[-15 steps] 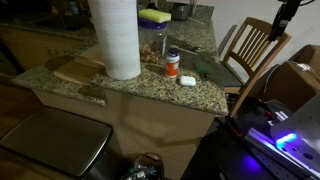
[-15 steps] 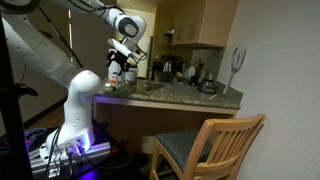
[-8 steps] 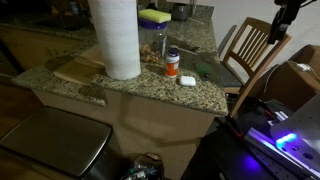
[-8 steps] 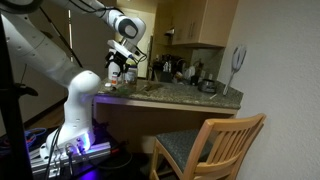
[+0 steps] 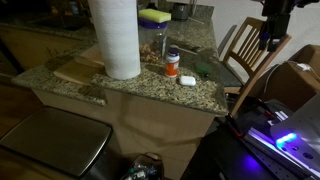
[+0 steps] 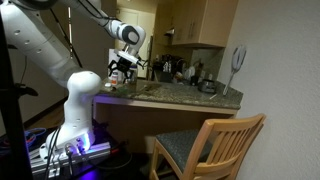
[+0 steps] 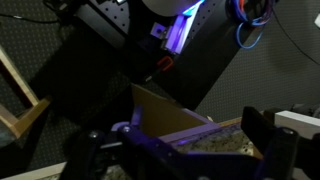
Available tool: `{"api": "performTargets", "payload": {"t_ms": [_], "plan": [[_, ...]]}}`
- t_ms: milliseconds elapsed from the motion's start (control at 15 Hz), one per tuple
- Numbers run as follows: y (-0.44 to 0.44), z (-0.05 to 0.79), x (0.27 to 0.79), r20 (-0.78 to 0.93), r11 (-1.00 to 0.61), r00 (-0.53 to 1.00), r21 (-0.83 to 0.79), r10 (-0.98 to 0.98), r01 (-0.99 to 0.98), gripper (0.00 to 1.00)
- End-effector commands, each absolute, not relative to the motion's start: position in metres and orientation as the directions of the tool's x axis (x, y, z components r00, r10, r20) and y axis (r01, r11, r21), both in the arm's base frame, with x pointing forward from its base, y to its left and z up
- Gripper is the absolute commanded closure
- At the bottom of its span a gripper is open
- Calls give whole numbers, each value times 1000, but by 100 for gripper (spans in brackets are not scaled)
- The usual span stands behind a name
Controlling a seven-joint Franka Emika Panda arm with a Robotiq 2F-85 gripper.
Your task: Put the keys on top of the green lid
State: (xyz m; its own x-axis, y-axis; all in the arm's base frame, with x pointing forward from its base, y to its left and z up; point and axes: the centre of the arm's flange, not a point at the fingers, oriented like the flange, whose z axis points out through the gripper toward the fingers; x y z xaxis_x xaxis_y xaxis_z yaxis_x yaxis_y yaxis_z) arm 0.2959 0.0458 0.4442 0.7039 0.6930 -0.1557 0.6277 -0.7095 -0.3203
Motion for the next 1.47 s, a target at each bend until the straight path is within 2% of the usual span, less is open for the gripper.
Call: {"api": "performTargets", "payload": {"t_ms": [0, 267, 333, 600, 800, 1133, 1400], "plan": [[35, 437, 312, -12, -733, 754, -244, 657, 635, 0], [35, 443, 333, 158, -804, 849, -273, 504, 528, 0], [37, 452, 328, 98, -780, 820, -263, 563, 567, 0], [38, 453, 329, 108, -782, 823, -263, 558, 565, 0], [67, 470, 317, 208, -629, 702, -325, 681, 706, 0], [118, 518, 264, 262, -398, 491, -338, 831, 853, 0], [172, 510, 242, 235, -333, 354, -123, 905, 935, 0]]}}
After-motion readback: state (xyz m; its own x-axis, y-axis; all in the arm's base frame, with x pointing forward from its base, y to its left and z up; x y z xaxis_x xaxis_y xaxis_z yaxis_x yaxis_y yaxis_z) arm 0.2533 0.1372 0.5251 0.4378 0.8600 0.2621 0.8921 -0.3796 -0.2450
